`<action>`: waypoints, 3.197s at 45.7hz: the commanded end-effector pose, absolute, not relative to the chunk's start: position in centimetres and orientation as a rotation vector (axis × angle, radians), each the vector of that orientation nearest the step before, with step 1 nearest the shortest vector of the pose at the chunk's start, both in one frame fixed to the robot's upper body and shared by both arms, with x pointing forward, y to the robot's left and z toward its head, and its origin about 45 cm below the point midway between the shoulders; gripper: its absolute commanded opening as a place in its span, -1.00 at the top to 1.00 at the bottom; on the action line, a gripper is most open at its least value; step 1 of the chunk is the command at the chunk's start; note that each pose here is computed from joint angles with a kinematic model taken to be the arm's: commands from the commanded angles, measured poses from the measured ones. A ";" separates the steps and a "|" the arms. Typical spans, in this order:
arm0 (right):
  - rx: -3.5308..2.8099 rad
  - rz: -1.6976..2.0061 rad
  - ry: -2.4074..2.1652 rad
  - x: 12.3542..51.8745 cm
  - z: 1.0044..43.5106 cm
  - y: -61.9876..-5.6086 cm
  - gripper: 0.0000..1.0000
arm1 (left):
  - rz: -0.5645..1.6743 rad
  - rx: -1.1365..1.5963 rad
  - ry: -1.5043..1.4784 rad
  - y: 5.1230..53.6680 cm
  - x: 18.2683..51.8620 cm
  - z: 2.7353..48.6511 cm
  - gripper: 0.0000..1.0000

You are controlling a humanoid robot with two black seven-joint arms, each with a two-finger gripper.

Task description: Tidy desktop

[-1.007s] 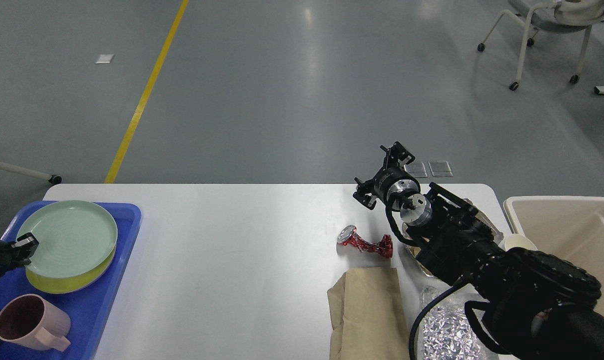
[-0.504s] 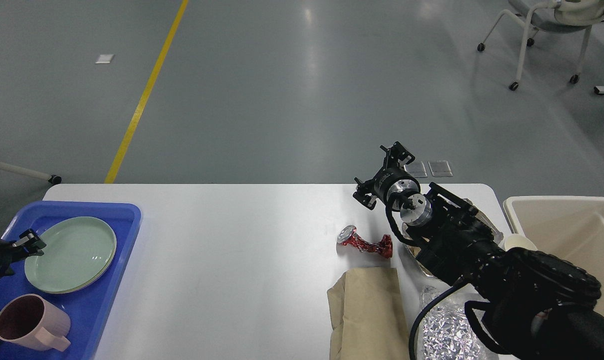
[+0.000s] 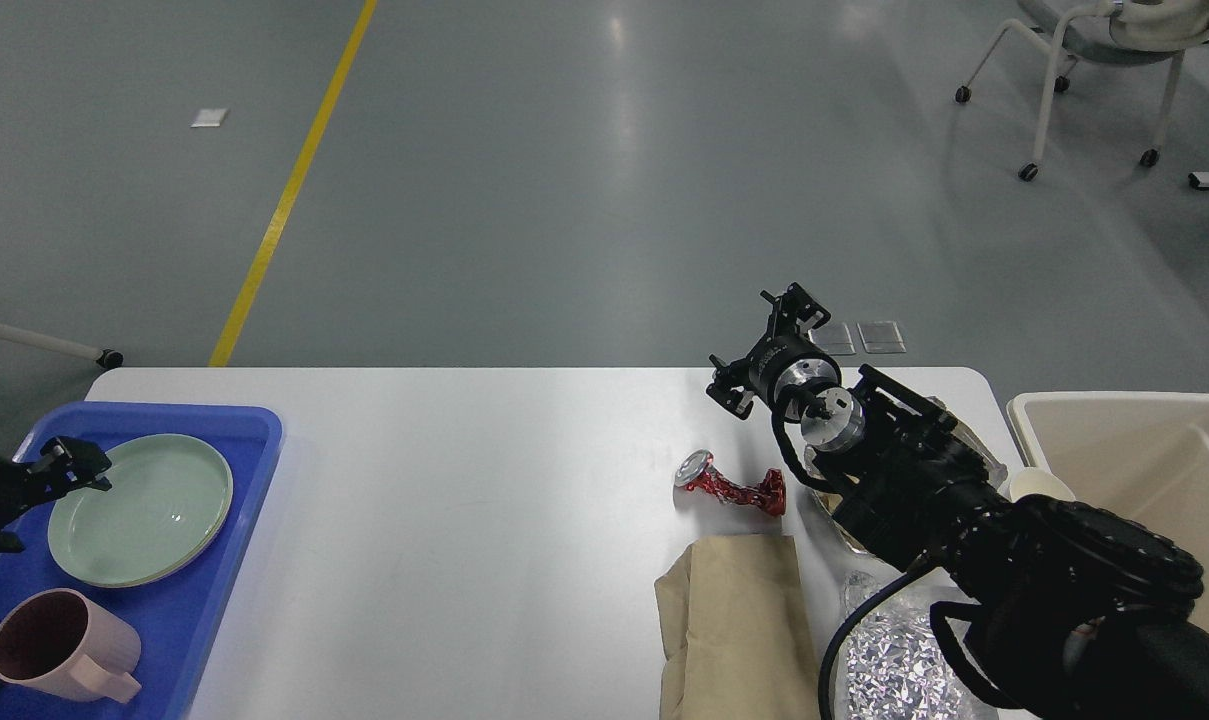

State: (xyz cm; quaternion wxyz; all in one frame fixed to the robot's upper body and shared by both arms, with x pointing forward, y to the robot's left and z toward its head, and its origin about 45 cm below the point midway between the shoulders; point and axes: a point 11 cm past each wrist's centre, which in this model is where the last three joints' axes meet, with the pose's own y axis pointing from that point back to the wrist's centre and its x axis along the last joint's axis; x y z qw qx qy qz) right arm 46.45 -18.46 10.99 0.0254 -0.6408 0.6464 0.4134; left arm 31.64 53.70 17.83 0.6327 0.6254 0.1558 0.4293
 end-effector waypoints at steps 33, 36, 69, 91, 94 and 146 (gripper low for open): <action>-1.981 1.278 1.999 46.5 11.0 -18.5 -1.00 | 0.881 0.917 0.091 46.1 41.3 40.0 -0.92; -1.981 1.278 1.999 46.5 11.0 -18.5 -1.00 | 0.961 0.870 0.026 45.7 42.6 41.1 -0.92; -1.981 1.278 1.999 46.5 11.0 -18.5 -1.00 | 1.781 0.049 0.194 46.1 51.7 36.4 -0.92; -1.981 1.278 1.999 46.5 11.0 -18.5 -1.00 | 1.798 -0.222 0.282 46.9 51.7 38.3 -0.92; -1.981 1.278 1.999 46.5 11.0 -18.5 -1.00 | 1.801 -0.231 0.290 47.0 51.6 38.2 -0.92; -1.981 1.278 1.999 46.5 11.0 -18.5 -1.00 | 1.658 -0.240 0.373 35.7 53.5 29.7 -0.91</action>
